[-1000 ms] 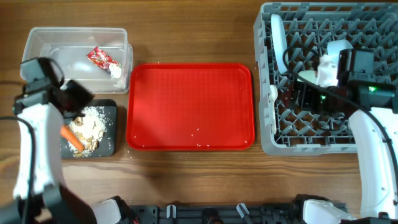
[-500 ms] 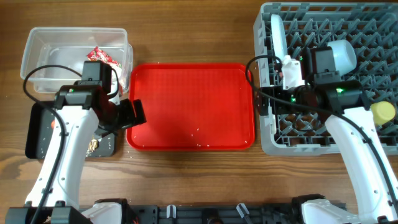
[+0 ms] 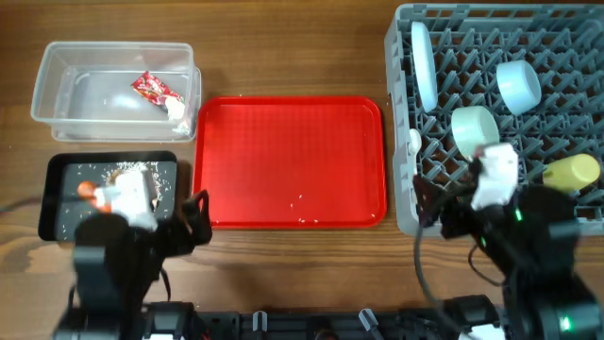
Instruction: Sort waste into correct bins and load items into the dishwasher rack
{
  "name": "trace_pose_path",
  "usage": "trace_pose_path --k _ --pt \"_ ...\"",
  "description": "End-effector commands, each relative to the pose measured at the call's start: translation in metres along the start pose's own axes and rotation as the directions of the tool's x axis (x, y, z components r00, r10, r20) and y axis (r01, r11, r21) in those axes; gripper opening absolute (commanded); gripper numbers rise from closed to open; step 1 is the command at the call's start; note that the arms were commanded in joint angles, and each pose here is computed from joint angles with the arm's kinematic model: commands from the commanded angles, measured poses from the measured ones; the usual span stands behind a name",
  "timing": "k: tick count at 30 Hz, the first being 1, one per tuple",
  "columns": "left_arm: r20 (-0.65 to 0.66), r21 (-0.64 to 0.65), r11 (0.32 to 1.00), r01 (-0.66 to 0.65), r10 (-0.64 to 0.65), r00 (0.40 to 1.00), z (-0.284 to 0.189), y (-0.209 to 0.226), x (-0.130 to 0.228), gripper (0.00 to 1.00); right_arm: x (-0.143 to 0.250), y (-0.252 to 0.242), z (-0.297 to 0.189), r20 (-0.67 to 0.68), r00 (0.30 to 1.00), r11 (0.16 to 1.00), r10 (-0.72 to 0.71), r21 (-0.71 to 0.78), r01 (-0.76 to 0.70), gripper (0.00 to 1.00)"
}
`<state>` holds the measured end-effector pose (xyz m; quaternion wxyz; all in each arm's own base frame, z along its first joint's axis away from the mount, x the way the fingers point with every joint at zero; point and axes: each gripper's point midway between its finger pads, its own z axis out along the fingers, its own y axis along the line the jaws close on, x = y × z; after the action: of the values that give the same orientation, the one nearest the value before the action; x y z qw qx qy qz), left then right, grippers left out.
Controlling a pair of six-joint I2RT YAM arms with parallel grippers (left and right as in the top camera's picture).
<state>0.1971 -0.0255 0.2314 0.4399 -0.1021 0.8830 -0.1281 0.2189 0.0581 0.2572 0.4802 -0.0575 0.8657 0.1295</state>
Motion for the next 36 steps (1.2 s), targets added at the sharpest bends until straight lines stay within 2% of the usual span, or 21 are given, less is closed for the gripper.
trace_pose_path --k 1,7,18,22,30,36 --pt "0.132 0.032 0.999 0.006 -0.010 0.991 -0.024 -0.003 -0.006 1.00 0.002 -0.005 -0.016 0.057 0.998 0.999 0.013 0.039 -0.015 1.00" --pt "0.153 0.040 0.999 0.003 -0.009 0.988 -0.033 -0.002 -0.001 1.00 0.007 -0.006 -0.015 0.037 0.999 0.999 0.016 0.042 -0.018 1.00" --pt "0.007 -0.011 1.000 0.021 -0.021 1.000 -0.030 0.010 0.035 1.00 0.013 -0.007 -0.014 0.011 1.000 0.999 0.021 0.045 -0.021 1.00" --pt "-0.001 -0.014 1.000 0.022 -0.022 1.000 -0.030 0.011 0.037 1.00 0.013 -0.006 -0.019 0.033 0.999 0.999 0.017 0.042 -0.018 1.00" --pt "-0.001 -0.014 1.000 0.022 -0.022 1.000 -0.030 0.011 0.037 1.00 0.029 -0.013 -0.026 0.185 0.982 0.997 -0.041 0.070 0.028 1.00" --pt "-0.001 -0.014 1.000 0.022 -0.022 1.000 -0.030 0.011 0.037 1.00 0.020 -0.024 -0.006 0.429 0.900 0.995 -0.074 0.090 0.039 1.00"
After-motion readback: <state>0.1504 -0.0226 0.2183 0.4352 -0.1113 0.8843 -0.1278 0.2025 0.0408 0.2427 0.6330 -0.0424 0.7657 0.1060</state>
